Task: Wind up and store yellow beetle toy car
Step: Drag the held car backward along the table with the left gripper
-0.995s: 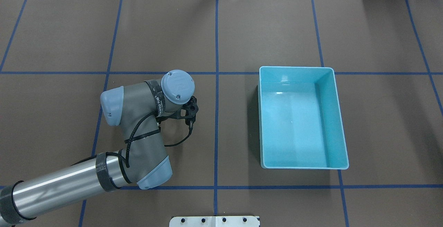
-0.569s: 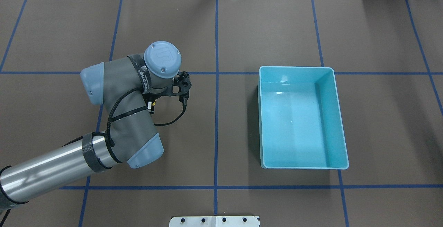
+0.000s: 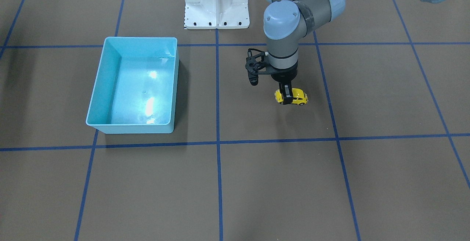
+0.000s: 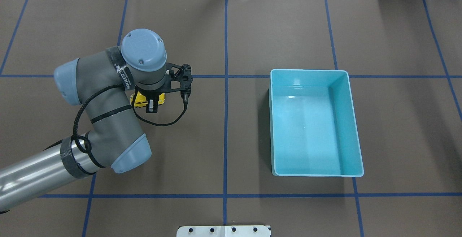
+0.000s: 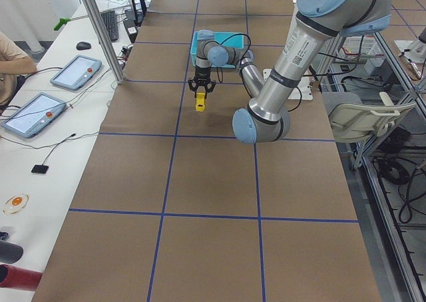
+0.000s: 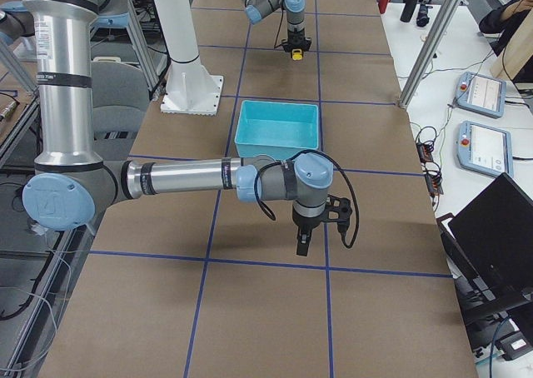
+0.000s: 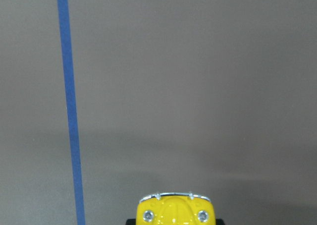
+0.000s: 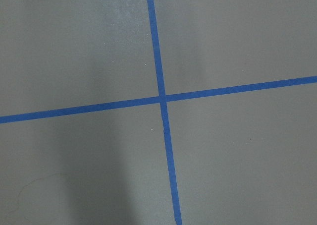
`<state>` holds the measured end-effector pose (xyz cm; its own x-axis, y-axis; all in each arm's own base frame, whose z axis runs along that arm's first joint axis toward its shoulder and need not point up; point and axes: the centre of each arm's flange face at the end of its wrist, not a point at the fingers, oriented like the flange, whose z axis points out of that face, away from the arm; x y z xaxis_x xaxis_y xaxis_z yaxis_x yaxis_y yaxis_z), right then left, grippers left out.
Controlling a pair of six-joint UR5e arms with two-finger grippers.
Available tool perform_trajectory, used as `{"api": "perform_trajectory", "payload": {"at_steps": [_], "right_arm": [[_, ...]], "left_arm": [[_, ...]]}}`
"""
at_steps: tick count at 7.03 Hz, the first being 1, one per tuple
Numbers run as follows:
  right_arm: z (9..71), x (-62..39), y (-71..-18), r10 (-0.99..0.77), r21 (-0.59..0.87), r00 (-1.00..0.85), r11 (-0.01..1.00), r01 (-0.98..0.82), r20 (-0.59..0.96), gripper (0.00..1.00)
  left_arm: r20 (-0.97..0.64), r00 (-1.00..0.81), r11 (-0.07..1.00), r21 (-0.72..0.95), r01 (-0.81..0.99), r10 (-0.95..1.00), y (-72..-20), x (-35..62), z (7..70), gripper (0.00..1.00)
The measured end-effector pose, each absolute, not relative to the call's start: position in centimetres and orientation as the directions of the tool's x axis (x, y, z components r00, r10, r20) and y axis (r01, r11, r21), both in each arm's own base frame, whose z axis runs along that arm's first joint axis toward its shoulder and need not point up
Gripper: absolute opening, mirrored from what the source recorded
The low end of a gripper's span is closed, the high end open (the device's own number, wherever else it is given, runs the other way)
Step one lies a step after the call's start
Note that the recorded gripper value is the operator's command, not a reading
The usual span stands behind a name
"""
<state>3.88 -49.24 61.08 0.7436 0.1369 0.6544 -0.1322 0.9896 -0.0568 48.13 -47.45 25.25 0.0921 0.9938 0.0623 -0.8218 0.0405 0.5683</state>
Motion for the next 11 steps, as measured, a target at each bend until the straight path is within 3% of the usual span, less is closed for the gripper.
{"api": "perform_trajectory", "payload": {"at_steps": [5, 11], "right_arm": [[61.1, 3.9, -49.3, 0.137, -0.056, 0.744, 0.99, -0.132, 0.654, 1.0], [61.0, 3.9, -49.3, 0.136, -0.056, 0.744, 0.99, -0.132, 0.654, 1.0]], "left_arm": [[-0.038, -0.007, 0.018, 0.628, -0.778, 0.999, -46.1, 44.9, 29.9, 0.0], [0.017, -0.004, -0.015, 0.685, -0.728, 1.0, -45.2, 43.2, 35.2, 0.0]]}}
